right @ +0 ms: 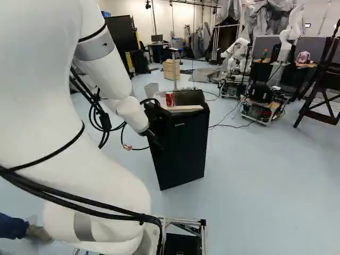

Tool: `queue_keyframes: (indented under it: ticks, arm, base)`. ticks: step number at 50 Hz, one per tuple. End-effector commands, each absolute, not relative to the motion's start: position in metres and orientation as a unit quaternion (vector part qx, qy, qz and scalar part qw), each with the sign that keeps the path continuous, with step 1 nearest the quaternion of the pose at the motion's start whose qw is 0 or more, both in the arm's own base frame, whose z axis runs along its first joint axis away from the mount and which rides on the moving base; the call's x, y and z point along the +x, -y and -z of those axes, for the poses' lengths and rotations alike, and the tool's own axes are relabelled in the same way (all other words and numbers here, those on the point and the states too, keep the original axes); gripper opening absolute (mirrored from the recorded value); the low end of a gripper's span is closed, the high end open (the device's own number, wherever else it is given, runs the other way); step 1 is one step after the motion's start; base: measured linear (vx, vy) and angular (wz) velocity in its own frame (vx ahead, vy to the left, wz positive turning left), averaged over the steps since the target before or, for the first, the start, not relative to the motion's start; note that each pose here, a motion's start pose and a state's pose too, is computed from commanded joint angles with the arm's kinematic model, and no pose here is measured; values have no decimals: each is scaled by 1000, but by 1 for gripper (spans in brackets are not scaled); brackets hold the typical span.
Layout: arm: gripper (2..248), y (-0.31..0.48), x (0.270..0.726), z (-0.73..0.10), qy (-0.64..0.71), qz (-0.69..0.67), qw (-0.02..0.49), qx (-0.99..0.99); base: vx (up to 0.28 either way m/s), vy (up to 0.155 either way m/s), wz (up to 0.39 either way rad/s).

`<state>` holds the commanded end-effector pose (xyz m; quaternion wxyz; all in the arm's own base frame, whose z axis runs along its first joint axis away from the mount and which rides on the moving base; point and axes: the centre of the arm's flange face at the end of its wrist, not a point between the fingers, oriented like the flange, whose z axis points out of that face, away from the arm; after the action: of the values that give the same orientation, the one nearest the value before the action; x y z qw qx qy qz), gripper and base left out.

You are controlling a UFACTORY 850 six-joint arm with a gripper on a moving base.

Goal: Grab a drink from the fridge

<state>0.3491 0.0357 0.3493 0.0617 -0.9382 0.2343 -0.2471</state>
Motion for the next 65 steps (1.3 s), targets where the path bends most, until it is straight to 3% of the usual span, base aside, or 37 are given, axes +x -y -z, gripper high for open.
queue_keyframes:
  ticks: [37,65]
  arm:
    - [247,-27,321,-326,-197,372,5,-907]
    - [247,-23,332,-327,-179,445,-16,-877]
  base:
    - [0,0,0]
    - [0,0,0]
